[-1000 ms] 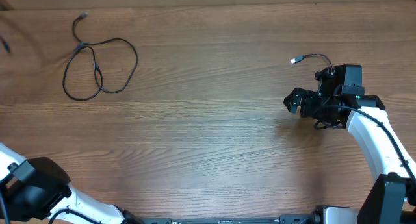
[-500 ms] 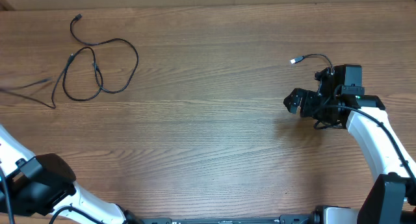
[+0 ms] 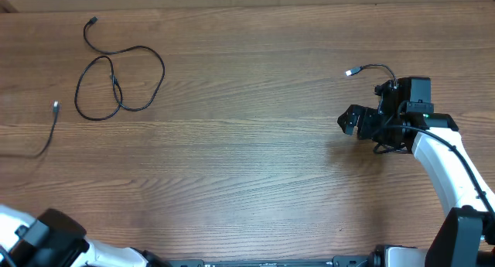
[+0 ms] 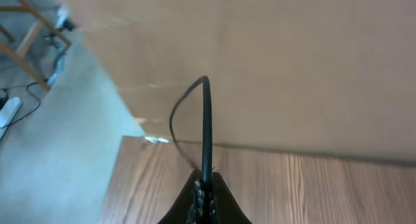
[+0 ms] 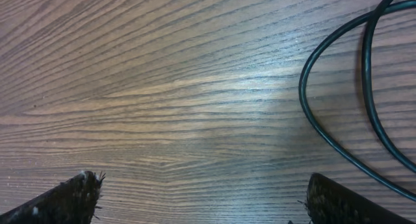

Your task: Untangle cables

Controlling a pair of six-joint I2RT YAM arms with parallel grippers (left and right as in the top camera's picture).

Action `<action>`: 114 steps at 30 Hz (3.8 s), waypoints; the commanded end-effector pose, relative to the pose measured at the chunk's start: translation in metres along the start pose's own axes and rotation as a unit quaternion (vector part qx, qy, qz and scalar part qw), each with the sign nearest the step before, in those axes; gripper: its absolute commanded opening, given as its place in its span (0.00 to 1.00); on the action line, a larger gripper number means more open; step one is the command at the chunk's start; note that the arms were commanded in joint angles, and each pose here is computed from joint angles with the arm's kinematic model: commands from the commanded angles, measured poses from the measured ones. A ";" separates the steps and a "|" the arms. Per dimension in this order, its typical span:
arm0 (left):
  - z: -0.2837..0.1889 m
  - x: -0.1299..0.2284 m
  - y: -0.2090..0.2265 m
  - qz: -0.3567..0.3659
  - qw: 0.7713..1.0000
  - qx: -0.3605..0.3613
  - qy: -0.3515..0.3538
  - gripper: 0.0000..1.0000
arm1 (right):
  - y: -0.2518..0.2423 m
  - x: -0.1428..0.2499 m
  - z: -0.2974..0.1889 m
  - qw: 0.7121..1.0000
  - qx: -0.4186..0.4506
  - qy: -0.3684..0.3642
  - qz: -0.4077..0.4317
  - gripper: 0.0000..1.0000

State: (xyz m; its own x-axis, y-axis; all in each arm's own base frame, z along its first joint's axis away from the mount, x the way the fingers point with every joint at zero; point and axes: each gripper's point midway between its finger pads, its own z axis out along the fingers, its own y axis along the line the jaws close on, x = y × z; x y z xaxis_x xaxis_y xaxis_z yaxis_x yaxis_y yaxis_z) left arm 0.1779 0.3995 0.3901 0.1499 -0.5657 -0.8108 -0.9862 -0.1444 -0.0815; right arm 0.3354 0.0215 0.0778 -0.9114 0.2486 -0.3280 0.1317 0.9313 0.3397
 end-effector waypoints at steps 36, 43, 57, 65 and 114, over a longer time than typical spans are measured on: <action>0.070 0.326 -0.133 0.148 0.886 0.009 0.440 1.00 | -0.001 0.013 0.000 1.000 0.000 0.024 0.008 1.00; -0.084 0.279 -0.244 0.187 0.722 0.489 0.452 1.00 | 0.001 0.013 0.000 1.000 -0.006 0.024 0.011 1.00; -0.348 0.364 -0.211 0.456 0.536 0.636 0.317 1.00 | 0.042 0.005 -0.067 0.997 -0.068 0.028 0.035 1.00; -0.478 0.465 -0.150 0.561 0.409 0.670 0.262 0.99 | -0.011 0.016 -0.187 0.968 0.125 -0.121 0.181 1.00; -0.409 0.794 -0.092 0.737 0.479 0.461 0.119 0.04 | -0.023 0.102 -0.251 0.929 0.152 -0.186 0.283 1.00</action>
State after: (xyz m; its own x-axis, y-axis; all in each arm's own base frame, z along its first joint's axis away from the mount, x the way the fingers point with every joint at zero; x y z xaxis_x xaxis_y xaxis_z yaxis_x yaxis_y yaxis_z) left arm 0.3806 -0.4570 0.0051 -0.7391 0.5208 -0.4271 0.5261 0.8424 0.1169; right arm 0.1408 -0.0405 0.2530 -0.4893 0.7387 -0.4635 0.7020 0.6490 0.2933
